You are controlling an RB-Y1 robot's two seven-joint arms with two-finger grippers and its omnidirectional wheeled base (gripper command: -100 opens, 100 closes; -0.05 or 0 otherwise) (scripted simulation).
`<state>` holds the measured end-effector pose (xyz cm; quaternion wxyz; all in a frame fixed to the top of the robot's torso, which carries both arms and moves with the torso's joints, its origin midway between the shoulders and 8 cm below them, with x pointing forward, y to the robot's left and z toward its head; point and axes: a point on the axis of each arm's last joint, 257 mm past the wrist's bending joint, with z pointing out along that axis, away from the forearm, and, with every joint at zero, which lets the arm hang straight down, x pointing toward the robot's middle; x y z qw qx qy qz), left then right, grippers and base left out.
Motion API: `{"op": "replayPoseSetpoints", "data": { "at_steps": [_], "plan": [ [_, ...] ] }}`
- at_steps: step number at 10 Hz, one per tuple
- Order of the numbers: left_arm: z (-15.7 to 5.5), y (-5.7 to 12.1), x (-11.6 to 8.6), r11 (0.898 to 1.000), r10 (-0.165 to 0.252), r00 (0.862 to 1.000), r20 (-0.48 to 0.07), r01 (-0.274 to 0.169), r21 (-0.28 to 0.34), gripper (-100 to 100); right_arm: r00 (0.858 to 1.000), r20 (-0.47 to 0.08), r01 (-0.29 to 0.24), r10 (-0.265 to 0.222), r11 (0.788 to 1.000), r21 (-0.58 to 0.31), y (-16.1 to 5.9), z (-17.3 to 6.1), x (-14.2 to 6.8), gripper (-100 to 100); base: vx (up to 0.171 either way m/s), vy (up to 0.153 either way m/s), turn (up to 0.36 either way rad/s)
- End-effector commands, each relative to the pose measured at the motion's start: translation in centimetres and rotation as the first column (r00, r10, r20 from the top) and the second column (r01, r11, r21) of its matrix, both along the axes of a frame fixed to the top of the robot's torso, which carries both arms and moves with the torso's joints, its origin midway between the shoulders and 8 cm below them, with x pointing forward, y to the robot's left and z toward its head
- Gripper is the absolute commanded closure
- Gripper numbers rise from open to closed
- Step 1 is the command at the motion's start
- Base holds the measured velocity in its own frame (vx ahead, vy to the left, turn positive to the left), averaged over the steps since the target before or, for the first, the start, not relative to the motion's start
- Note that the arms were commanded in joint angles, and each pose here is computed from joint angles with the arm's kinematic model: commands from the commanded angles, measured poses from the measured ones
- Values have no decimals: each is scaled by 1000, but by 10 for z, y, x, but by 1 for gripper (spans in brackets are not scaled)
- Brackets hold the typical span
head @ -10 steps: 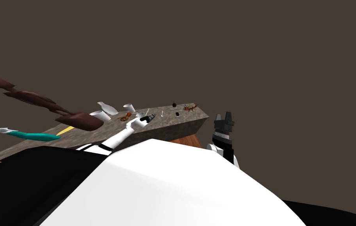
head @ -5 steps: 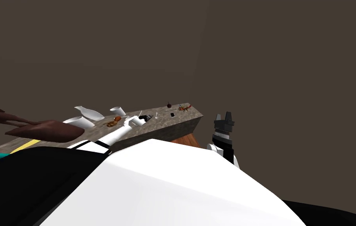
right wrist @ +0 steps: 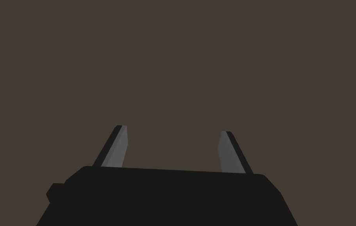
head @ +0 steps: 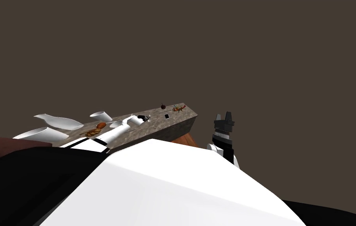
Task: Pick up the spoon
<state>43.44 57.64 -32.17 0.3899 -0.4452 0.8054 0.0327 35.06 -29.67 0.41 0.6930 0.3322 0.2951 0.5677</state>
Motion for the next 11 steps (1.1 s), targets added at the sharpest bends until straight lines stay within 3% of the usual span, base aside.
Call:
{"op": "replayPoseSetpoints", "data": {
  "at_steps": [1,2,3,4,6,7,11],
  "plan": [
    [-6,6,-10,1000,18,999,-37,-17,8,-100,1000,0,0,0,1000,0,0,0,0,0,82,-63,-129],
    [-3,5,-7,1000,9,1000,-22,-9,5,-100,1000,0,0,0,1000,0,0,0,0,0,35,-26,-16],
    [-4,5,-8,1000,11,1000,-26,-11,6,0,1000,0,0,0,1000,0,0,0,0,0,7,-5,3],
    [-12,7,-10,1000,17,1000,-24,-17,5,-100,1000,0,0,0,1000,0,0,0,0,0,26,25,-51],
    [-14,8,-10,1000,20,999,-26,-20,4,-100,1000,0,0,0,1000,0,0,0,0,0,7,18,-35],
    [-15,8,-10,1000,19,1000,-25,-19,4,100,1000,0,0,0,1000,0,0,0,0,0,0,0,0],
    [-15,8,-10,1000,19,1000,-25,-19,4,100,1000,0,0,0,1000,0,0,0,0,0,0,0,0]
  ]
}}
